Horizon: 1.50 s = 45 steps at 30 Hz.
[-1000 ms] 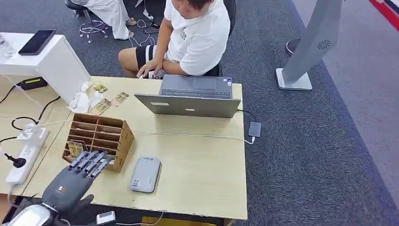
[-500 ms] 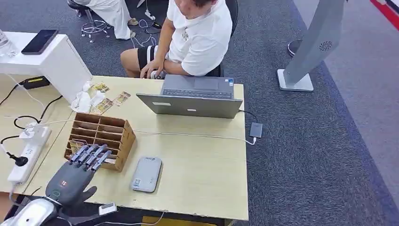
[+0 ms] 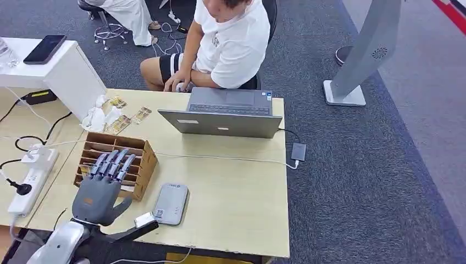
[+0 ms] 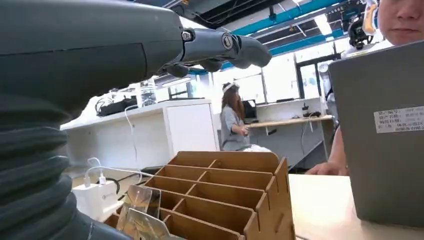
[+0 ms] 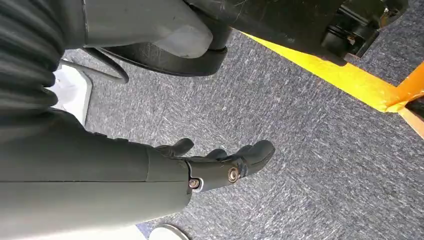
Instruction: Pass the card to the sensor for recognition and then transmit it.
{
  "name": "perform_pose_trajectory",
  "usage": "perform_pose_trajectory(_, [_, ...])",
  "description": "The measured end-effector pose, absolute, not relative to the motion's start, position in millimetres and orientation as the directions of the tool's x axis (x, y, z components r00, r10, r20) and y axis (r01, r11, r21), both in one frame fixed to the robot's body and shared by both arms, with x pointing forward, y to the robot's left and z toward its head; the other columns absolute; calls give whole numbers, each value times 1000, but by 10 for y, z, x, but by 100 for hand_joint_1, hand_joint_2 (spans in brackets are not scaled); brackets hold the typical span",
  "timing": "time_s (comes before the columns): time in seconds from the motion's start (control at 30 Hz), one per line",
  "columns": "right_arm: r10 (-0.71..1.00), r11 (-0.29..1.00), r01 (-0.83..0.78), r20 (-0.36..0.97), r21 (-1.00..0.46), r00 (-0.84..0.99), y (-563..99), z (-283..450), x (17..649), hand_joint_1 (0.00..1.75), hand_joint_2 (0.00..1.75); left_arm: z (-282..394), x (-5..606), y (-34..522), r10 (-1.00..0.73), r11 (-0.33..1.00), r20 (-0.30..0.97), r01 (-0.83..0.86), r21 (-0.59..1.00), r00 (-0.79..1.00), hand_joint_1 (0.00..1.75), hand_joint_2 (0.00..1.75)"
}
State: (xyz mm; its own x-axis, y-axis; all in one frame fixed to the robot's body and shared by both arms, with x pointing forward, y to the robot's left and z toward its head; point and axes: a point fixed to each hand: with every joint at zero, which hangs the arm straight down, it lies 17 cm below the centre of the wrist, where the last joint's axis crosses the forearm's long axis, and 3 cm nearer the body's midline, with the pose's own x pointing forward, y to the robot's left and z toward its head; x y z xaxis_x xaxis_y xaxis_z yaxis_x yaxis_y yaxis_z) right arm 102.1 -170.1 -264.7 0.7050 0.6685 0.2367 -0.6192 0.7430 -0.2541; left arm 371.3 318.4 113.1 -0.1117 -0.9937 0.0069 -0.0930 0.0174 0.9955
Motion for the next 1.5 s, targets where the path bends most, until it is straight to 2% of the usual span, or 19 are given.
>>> perform_pose_trajectory(1.5, [684, 729, -634, 236, -258, 690, -1695, -2645, 1022, 0, 175, 689, 3746, 3866, -996, -27, -34, 86, 996, 83, 0, 175])
